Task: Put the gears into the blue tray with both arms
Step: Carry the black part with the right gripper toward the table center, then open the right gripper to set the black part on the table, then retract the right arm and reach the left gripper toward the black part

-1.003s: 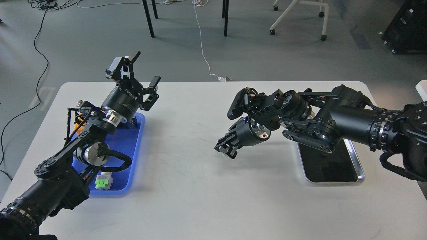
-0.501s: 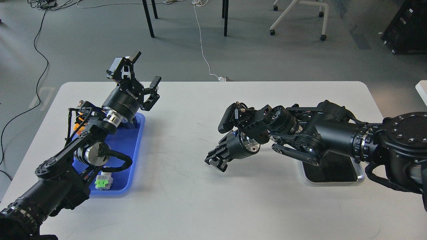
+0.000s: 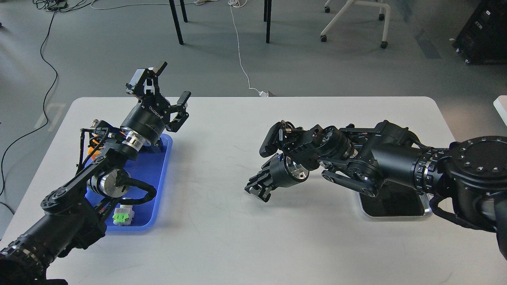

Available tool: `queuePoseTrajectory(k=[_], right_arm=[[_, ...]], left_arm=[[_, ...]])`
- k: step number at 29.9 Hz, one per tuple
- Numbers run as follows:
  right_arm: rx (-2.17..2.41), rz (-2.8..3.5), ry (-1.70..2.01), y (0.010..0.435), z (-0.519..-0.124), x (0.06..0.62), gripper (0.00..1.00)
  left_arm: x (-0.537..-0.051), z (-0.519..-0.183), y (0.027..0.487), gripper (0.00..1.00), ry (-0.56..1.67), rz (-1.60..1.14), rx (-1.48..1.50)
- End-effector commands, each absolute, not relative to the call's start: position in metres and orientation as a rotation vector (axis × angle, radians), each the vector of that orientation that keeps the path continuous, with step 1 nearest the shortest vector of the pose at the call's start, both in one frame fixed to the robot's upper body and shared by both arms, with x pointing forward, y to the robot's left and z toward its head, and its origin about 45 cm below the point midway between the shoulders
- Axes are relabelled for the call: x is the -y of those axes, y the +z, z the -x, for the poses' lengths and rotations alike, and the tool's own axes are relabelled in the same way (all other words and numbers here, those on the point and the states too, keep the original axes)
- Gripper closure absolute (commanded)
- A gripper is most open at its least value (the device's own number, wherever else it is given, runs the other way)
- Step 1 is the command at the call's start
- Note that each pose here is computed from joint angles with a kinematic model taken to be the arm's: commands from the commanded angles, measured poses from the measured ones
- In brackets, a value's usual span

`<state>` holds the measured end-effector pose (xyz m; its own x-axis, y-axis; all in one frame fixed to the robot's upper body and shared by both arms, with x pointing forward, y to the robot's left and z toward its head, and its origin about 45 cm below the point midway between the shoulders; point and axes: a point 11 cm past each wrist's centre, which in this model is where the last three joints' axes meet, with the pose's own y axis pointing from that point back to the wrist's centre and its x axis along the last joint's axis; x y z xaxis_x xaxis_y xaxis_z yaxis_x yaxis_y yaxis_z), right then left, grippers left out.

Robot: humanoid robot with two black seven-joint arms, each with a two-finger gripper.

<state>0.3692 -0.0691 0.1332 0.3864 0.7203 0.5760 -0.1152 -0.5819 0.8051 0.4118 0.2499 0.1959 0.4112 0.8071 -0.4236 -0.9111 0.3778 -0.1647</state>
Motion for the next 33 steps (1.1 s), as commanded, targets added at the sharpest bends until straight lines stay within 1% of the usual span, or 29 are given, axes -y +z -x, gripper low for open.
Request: queuePoseTrajectory(k=[1,3,4,7,9,12,18,21,24,26,28,33], right_arm=[[-0.523,-1.829,1.293,0.133,-0.370,0.070,0.57],[-0.520,-1.832,1.294,0.134,-0.370,0.069,0.40],[-0.516,-1.832,1.299,0.135,-0.371,0.069,0.33],[-0.461,-1.867,1.303,0.145,-0.378,0.069,0.26],[-0.370,-1.909,1.273,0.160,-0.390,0.081,0.16],[-0.202,-1.999,1.200,0.187,-0.408,0.106,0.06],[0.298,-2.294,0.940,0.229,-0.434,0.159,0.04],[0.620,-2.482,0.680,0.225,-0.436,0.185,0.03],[0.924,-2.612,0.432,0.217,-0.436,0.209,0.03],[1.008,-2.643,0.350,0.211,-0.433,0.216,0.02],[1.195,-2.691,0.197,0.203,-0.430,0.232,0.02],[1.542,-2.730,-0.104,0.186,-0.420,0.265,0.02]], left_arm=[[-0.250,-0.412,0.196,0.00,1.118,0.403,-0.293],[-0.250,-0.412,0.196,0.00,1.116,0.404,-0.293],[-0.250,-0.412,0.196,0.00,1.116,0.404,-0.293],[-0.251,-0.412,0.196,0.00,1.119,0.403,-0.292],[-0.251,-0.412,0.196,0.00,1.121,0.401,-0.294],[-0.257,-0.413,0.197,0.00,1.133,0.397,-0.289],[-0.284,-0.418,0.204,0.00,1.202,0.355,-0.235],[-0.300,-0.429,0.226,0.00,1.210,0.319,-0.164],[-0.319,-0.429,0.227,0.00,1.228,0.235,-0.160],[-0.327,-0.428,0.227,0.00,1.236,0.202,-0.162],[-0.341,-0.428,0.230,0.00,1.257,0.166,-0.161],[-0.349,-0.427,0.238,0.00,1.253,0.177,-0.135]])
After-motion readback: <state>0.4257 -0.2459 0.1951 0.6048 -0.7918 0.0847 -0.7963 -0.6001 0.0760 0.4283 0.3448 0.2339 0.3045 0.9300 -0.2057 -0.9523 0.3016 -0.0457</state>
